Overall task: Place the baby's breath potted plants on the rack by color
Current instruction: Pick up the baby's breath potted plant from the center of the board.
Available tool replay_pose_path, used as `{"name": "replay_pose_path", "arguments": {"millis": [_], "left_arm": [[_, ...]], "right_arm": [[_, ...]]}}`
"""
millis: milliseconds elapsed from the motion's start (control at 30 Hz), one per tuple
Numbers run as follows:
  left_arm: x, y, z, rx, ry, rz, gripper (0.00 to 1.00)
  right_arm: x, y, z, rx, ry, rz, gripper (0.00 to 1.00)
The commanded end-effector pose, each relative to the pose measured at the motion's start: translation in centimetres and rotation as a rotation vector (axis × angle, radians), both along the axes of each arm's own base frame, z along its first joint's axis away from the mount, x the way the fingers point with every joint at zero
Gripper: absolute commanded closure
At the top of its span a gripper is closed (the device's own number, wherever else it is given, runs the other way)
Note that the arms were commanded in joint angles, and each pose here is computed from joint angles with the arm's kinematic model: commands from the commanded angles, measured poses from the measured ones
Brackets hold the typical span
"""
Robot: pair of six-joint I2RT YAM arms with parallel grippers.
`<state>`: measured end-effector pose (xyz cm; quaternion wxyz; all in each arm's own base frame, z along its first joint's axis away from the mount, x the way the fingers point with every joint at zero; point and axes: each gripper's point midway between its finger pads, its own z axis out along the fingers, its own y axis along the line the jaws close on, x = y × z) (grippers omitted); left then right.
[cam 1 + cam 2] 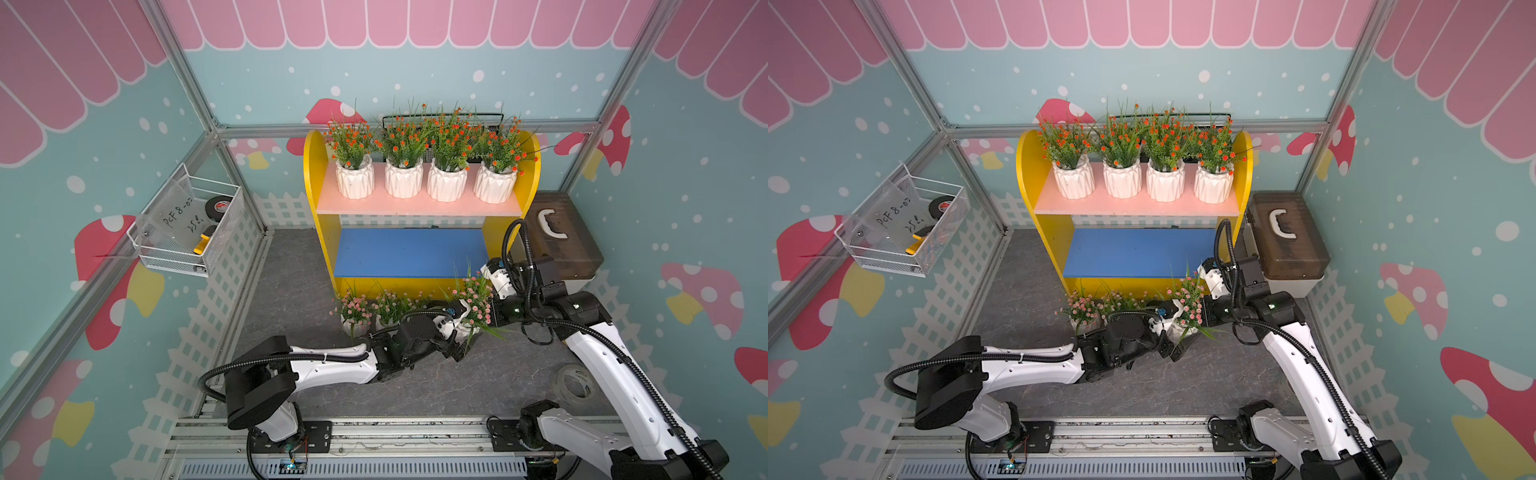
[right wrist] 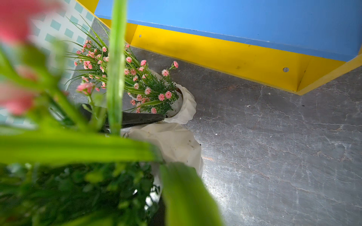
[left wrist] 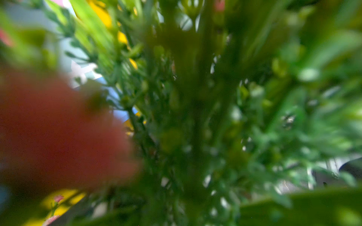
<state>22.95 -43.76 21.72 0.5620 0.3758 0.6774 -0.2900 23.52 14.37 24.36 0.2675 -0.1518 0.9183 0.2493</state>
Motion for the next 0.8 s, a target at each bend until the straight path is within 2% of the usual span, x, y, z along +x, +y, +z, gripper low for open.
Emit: {"name": "replay_pose_path", "arguments": {"millis": [0,167,333,767], "left_arm": [[0.3,-0.6,0.7,-0.007,-0.024,0.012,0.03],[0.4,-0.6,0.8,0.002,-0.028,0.018,0.16],[0.6,-0.6,1.4,-0.013,-0.032,0.032,0.24],[1.1,0.9,2.2,-0.015,-0.043,0.068,0.29]], "right_arm": [[-0.1,0.9,2.0,0.05,-0.08,0.049,1.0],[0.1,0.6,1.2,0.027,-0.072,0.039,1.0],[0.4,0.5,0.3,0.017,-0.068,0.029,0.93],[0.9,-1.3,1.2,-0.001,-0.126,-0.04,0.74]]}}
